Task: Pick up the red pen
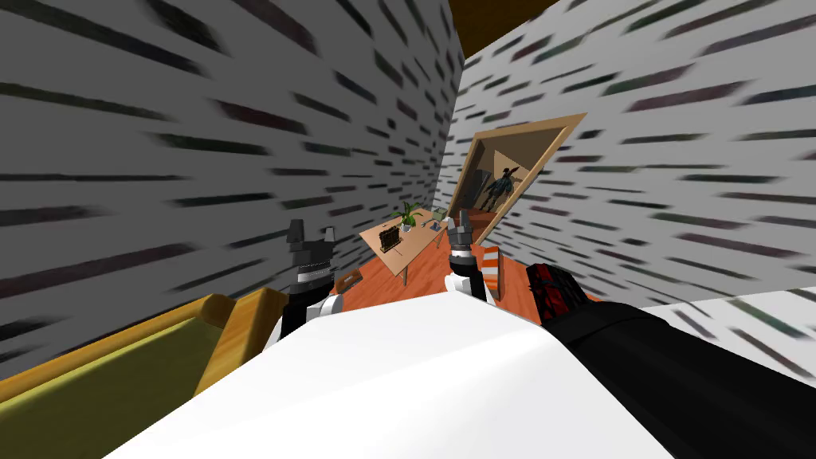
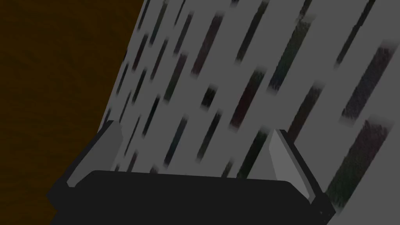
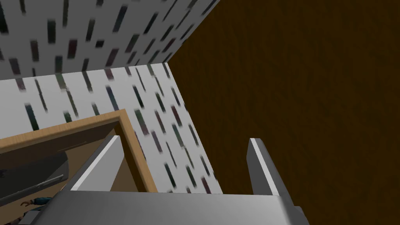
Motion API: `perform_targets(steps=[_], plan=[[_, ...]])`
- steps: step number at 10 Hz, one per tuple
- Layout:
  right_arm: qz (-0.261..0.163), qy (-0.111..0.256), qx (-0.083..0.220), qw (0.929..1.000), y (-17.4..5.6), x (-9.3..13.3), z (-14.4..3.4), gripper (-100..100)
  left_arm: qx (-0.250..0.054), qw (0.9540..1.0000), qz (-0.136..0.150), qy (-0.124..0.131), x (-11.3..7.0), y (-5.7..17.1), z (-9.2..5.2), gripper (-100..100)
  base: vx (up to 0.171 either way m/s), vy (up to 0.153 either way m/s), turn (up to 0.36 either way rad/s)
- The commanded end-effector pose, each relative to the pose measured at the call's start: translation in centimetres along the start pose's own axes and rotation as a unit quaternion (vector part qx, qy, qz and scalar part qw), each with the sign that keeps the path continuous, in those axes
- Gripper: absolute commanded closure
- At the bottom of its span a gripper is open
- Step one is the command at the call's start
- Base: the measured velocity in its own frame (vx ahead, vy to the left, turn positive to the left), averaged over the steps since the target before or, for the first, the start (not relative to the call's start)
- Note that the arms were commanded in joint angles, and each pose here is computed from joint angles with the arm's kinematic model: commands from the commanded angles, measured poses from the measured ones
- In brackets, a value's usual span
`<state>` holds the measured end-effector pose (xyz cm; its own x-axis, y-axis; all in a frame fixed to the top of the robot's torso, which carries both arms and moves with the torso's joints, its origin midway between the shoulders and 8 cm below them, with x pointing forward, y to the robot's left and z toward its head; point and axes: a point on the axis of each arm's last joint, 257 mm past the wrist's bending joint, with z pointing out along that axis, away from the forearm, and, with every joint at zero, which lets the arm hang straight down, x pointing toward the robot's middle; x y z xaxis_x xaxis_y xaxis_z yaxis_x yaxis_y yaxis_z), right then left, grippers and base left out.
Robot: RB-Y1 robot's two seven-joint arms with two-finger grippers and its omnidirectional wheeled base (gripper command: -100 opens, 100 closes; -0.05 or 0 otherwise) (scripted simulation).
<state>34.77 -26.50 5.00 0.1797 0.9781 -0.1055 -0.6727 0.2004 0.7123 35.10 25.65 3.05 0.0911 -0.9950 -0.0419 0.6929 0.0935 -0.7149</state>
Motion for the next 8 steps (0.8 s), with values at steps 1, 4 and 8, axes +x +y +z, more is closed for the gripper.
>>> perform_targets(steps=[1,4,8], plan=[[0.000,0.000,0.000,1.0000,0.0,0.0,0.0,0,-0.029,0.9995,-0.001,0.011,0.1,2.0,-0.3,-100,-0.002,-0.042,-0.179],[0.000,0.000,0.000,1.0000,0.0,0.0,0.0,0,-0.080,0.9965,-0.002,0.024,0.3,5.4,-1.2,-100,0.007,-0.074,-0.123],[0.000,0.000,0.000,1.0000,0.0,0.0,0.0,0,-0.175,0.9834,-0.003,0.047,0.2,11.6,-3.5,-100,0.014,-0.081,-0.178]])
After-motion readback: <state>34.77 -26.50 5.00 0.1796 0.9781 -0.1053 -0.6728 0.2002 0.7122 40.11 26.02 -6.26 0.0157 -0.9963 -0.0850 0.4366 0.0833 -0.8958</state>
